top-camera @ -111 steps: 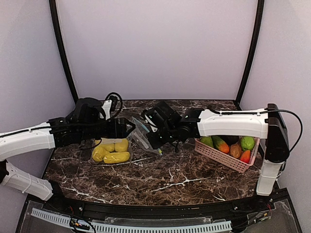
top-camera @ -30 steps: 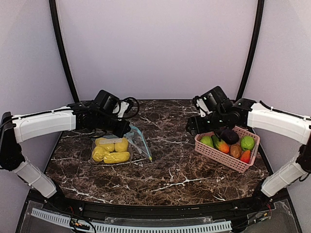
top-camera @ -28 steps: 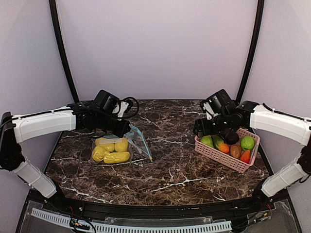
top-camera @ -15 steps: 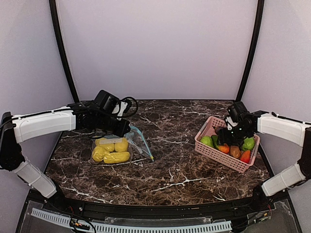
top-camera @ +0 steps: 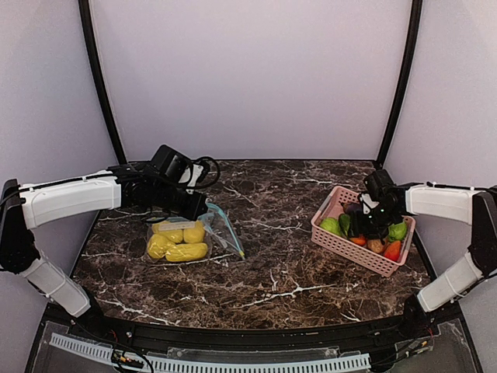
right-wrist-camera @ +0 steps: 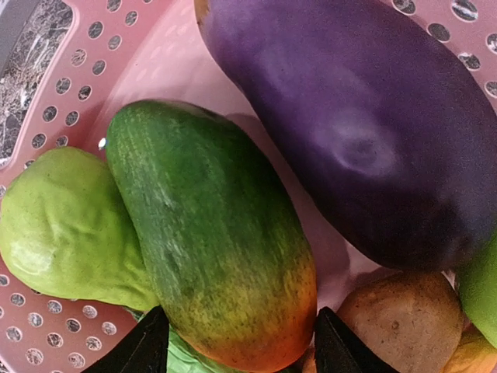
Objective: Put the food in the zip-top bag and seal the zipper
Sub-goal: Pick up the fake fruit from the bin.
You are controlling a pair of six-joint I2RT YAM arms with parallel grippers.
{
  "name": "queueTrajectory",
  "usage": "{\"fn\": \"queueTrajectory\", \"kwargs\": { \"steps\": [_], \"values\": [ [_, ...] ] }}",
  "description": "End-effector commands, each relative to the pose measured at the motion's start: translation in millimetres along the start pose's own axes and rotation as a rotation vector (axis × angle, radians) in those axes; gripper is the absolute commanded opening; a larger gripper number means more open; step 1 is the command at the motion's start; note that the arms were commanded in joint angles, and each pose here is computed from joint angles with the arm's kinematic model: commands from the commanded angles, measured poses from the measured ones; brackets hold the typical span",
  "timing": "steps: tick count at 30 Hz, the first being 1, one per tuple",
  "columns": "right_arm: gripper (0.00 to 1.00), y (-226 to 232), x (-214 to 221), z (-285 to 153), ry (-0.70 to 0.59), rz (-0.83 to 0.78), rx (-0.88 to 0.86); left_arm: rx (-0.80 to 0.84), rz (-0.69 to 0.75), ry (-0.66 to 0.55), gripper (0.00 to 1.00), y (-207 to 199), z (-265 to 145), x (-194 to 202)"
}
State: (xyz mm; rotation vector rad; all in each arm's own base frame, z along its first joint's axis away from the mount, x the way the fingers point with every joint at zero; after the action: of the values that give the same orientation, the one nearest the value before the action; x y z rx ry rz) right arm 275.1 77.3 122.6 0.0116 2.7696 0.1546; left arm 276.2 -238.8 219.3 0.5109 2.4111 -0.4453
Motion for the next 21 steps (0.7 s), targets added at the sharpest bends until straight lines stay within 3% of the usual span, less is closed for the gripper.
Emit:
{"fn": "queueTrajectory", "kwargs": {
  "steps": [1, 5, 14, 21],
  "values": [
    [0.56, 0.0, -1.7, 8.4, -0.005, -0.01, -0.01, -0.004, -0.015, 0.018, 0.01, 1.8, -4.5, 0.6],
    [0.43, -0.6, -2.5, 5.5, -0.016, -0.008, -0.005, 0.02, -0.017, 0.027, 0.01, -0.8, -4.6, 0.7],
    [0.35, -0.9, -12.7, -37.7, -0.119, -0.013, 0.001, 0.045, -0.039, 0.035, 0.01, -4.0, -5.8, 0.4],
    [0.3, 24.5, -25.3, -97.1, -0.277, -0.059, -0.229, 0.128, -0.091, 0.055, 0.01, -13.3, -3.3, -0.5]
  ]
}}
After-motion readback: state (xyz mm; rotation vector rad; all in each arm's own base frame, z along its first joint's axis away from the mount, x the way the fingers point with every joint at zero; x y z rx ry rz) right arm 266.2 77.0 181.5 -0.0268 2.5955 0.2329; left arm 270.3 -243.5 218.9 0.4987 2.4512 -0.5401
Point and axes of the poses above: each gripper's point midway between its finger pads, its own z axis out along the fingers, its own y axis along the line the jaws close on, x = y × z, the point moved 7 cm from there along -z, back along the fingers, and after that the axes turned 2 degrees about -z, right-handed, at the moved point
